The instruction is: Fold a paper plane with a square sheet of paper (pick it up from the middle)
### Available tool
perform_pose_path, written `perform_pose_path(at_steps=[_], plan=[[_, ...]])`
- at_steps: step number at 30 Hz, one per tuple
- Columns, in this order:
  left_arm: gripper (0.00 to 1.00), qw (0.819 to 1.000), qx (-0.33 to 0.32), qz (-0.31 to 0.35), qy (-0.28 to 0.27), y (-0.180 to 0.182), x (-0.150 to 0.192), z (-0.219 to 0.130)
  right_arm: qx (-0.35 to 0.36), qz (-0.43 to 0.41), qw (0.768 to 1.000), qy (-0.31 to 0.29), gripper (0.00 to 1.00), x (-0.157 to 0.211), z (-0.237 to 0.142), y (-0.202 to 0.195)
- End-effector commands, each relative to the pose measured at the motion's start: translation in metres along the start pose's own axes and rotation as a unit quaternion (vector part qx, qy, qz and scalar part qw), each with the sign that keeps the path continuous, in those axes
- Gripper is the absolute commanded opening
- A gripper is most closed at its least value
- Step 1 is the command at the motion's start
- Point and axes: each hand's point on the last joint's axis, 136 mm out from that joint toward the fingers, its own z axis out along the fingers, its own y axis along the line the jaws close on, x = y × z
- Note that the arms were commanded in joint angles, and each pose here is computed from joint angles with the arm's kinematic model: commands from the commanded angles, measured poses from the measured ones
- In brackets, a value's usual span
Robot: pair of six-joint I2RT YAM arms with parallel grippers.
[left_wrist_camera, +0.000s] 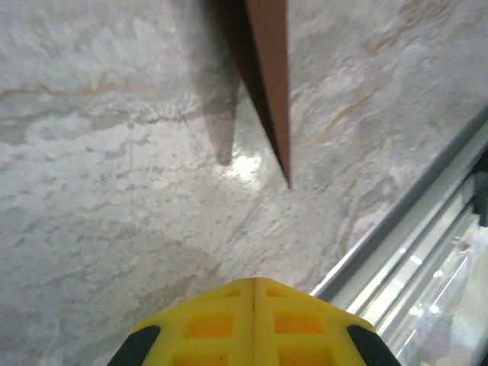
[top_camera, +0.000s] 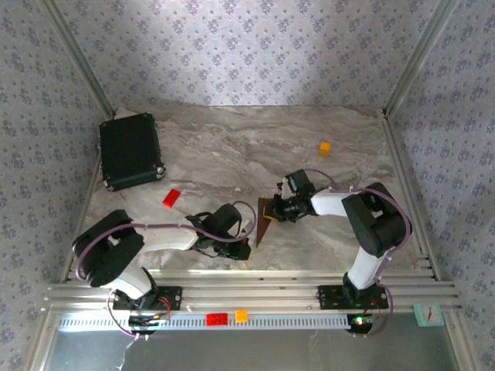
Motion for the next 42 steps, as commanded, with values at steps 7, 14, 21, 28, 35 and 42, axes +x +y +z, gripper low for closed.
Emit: perform_pose_path(at_steps=[7, 14, 21, 28, 35, 42], plan=[[0.04, 0.993, 0.075, -0.005, -0.09, -0.04, -0.091, -0.024, 0.098, 0.06, 0.993, 0.024, 0.12, 0.028, 0.008, -0.058], [0.07, 0.996, 0.061, -0.02, -0.061, -0.033, -0.113, 0.009, 0.096, 0.061, 0.993, 0.023, 0.12, 0.027, 0.008, -0.055], [0.07, 0.998, 0.003, -0.047, -0.049, 0.002, -0.111, 0.033, 0.089, 0.059, 0.994, 0.024, 0.12, 0.027, 0.007, -0.051], [0.05, 0.996, -0.037, -0.078, -0.023, 0.038, -0.074, 0.042, 0.075, 0.051, 0.996, 0.013, 0.14, 0.02, 0.0, -0.038], [0.0, 0.996, -0.048, -0.074, 0.015, 0.056, -0.034, 0.042, 0.047, -0.003, 0.999, -0.022, 0.19, -0.006, -0.028, -0.001], [0.0, 0.996, -0.055, -0.053, 0.043, 0.062, -0.018, 0.038, -0.009, -0.014, 0.995, -0.096, 0.2, -0.017, -0.063, 0.022]])
